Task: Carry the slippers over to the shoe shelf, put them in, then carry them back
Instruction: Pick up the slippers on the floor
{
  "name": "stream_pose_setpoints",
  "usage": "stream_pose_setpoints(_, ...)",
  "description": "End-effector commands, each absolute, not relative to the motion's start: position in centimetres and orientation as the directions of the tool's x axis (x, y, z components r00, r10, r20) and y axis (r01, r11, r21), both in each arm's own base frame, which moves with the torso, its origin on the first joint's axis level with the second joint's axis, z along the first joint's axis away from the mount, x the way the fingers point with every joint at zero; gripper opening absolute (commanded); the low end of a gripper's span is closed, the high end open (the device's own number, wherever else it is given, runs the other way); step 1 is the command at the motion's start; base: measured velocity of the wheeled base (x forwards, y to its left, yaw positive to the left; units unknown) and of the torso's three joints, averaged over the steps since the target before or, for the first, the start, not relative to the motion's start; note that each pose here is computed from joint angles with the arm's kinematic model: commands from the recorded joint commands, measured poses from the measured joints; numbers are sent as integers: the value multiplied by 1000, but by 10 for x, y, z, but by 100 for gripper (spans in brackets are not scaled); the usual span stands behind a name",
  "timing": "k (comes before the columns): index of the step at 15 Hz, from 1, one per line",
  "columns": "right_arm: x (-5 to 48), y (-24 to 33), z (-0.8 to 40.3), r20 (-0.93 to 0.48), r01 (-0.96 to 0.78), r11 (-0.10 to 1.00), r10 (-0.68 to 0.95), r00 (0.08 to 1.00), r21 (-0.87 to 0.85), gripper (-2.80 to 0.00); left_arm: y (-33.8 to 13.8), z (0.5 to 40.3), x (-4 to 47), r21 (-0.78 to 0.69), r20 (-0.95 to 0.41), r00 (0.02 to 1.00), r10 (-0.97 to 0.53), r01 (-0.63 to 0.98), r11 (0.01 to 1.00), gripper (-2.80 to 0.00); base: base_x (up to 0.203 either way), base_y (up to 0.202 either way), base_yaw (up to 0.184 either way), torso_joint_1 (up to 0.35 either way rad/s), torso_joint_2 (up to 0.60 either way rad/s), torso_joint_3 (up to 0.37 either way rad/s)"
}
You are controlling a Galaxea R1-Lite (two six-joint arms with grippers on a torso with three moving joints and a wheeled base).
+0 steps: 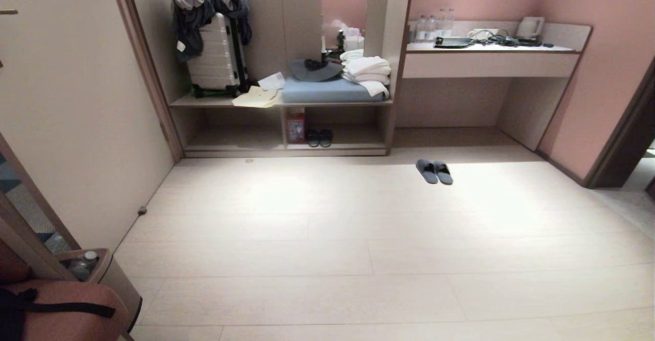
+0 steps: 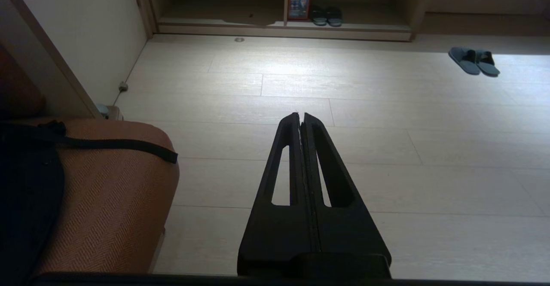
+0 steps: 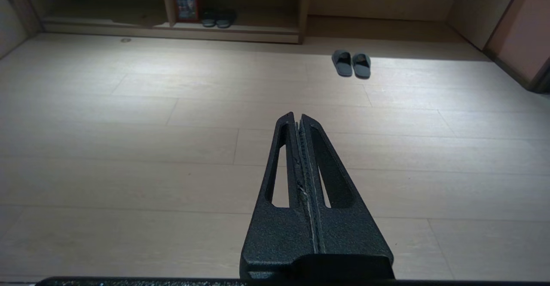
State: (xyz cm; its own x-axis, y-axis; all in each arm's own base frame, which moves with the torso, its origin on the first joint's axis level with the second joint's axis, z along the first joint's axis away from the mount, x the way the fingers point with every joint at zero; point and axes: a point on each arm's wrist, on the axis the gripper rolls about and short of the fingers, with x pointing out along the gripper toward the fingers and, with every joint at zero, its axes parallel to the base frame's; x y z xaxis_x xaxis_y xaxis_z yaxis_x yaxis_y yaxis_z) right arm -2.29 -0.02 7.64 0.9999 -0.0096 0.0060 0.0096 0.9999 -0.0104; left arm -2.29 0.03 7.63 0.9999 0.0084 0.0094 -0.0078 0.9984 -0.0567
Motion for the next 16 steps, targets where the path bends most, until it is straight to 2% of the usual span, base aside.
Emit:
stream_pose_setpoints(1,-23,0,76,6,11,1000,-11,1000,-9,-280,0,76,-23,-57,9,1000,11,-10,998,-280,0,0,0,0,0,0)
stream_pose_setpoints(16,-23,0,77,8,9,1000,-9,1000,-11,-280,0,76,-23,-52,9,1000,6,-6,999,-280,0,0,0,0,0,0)
